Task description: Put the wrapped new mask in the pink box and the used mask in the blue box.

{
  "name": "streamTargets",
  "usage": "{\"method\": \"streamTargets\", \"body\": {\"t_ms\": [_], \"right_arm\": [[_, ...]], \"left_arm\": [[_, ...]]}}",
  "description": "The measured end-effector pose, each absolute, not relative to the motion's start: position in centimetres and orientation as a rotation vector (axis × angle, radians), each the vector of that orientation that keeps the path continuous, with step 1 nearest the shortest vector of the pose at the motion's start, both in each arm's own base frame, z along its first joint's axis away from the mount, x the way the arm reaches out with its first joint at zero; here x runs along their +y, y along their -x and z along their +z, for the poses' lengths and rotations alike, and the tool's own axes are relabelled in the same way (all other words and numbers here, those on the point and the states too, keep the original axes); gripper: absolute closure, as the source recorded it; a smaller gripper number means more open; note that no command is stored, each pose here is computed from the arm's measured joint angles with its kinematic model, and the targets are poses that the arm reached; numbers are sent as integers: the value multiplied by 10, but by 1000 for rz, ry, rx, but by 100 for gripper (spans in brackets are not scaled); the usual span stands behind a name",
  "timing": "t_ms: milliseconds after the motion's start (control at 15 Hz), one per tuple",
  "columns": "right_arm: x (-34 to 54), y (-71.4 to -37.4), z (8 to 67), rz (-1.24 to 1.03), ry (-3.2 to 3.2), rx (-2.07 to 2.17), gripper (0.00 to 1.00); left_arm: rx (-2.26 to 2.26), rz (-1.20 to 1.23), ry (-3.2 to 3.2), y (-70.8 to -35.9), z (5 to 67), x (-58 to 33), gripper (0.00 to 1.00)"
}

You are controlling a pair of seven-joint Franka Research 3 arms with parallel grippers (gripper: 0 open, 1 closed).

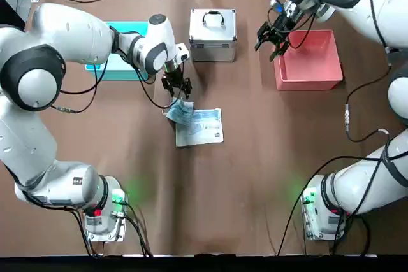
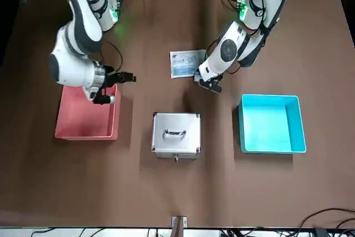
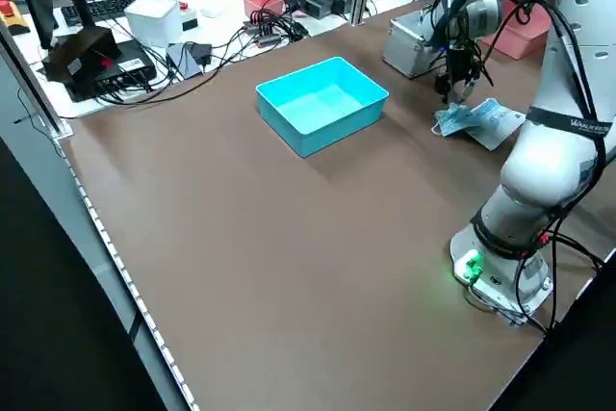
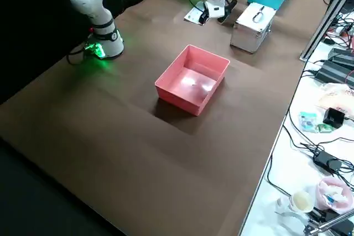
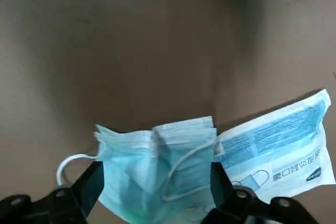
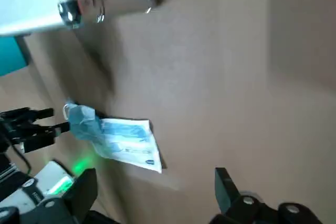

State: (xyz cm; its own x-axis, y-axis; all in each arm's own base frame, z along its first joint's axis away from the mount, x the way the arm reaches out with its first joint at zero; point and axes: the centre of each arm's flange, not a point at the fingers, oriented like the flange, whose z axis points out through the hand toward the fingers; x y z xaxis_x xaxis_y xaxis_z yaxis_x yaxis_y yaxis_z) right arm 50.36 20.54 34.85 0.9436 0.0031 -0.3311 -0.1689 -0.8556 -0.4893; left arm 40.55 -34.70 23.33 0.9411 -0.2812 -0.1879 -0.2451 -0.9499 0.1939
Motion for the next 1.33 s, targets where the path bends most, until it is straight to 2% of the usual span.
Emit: {"method": "streamTargets", "body": {"t_ms": [400, 600, 800, 867, 1067, 1333], "right_arm": [[281, -436, 293, 394, 2505, 170, 1], [320, -399, 280, 357, 2522, 152, 3], [345, -361, 254, 384, 2570, 116, 5], [352, -346, 230, 435, 2604, 103, 6], [361, -327, 201, 513, 2611, 144, 10], [378, -307, 185, 557, 2614, 150, 11]], "left_arm": [[-372, -358, -2952, -397, 218, -353, 15], [-356, -381, -2974, -395, 205, -352, 23], [-308, -396, -2979, -397, 200, -352, 53], [-273, -396, -2985, -397, 201, -353, 72], [-250, -398, -2989, -397, 201, -353, 98], [-243, -398, -2990, -397, 201, -353, 98]]}}
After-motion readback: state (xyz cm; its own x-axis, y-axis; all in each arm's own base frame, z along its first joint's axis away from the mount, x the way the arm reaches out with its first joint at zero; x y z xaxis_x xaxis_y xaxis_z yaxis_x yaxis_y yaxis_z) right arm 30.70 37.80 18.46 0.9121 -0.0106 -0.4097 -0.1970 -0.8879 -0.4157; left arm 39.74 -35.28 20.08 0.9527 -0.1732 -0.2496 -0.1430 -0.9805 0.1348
